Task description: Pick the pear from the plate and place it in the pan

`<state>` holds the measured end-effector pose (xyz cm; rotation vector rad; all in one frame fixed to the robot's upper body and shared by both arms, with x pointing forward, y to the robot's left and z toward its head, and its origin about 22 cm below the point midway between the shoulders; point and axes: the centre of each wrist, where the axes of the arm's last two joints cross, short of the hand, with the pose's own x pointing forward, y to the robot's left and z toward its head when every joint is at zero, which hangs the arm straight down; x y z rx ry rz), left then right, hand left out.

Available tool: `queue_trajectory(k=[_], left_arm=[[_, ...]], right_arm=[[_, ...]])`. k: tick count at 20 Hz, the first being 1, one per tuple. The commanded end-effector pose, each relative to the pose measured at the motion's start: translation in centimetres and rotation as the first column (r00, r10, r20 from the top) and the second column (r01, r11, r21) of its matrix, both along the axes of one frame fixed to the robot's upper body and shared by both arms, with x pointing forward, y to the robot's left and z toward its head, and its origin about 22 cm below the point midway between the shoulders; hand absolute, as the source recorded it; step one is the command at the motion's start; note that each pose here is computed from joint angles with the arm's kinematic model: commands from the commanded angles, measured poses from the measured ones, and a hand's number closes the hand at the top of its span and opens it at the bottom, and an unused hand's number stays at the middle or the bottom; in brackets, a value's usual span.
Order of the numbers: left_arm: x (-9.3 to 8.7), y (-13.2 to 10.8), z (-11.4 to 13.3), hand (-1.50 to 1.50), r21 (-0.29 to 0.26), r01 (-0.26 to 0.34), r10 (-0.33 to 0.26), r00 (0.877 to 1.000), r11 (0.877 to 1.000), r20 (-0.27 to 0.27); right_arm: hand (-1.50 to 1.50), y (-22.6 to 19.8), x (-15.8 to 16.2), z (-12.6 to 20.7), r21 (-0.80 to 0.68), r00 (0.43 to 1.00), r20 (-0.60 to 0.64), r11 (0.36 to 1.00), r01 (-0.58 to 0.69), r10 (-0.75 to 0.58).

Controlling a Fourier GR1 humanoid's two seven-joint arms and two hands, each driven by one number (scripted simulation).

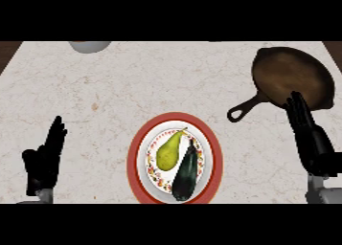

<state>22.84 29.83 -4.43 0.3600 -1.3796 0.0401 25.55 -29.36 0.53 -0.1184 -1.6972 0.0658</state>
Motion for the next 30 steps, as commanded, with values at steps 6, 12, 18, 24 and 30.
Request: queue_trajectory(k=[6,12,18,24,30], left_arm=[[5.9,-2.1,9.2,0.0,-0.06,0.161,-0.146,0.967,0.985,0.211],[4.9,-1.8,9.1,0.0,-0.148,0.133,-0.112,0.983,0.98,0.143],[5.0,-2.6,9.4,0.0,-0.174,0.175,-0.151,0.978,0.969,0.144],[4.0,-1.9,10.9,0.0,-0.165,0.187,-0.166,0.977,0.968,0.13],[6.3,-2.9,9.9,0.0,-0.14,0.189,-0.17,0.976,0.972,0.138]], right_arm=[[1.5,11.9,5.2,10.1,0.109,0.93,0.313,0.965,-0.238,0.194],[-1.5,10.2,-3.3,4.5,-0.339,0.979,0.203,0.939,0.049,0.022],[-1.5,9.4,-6.4,8.1,-0.551,0.987,0.158,0.831,0.072,0.019],[-1.5,11.5,-5.5,14.3,-0.669,0.993,0.103,0.742,0.026,0.058],[-1.5,16.1,-1.9,15.6,-0.85,0.994,-0.069,0.517,-0.101,0.079]])
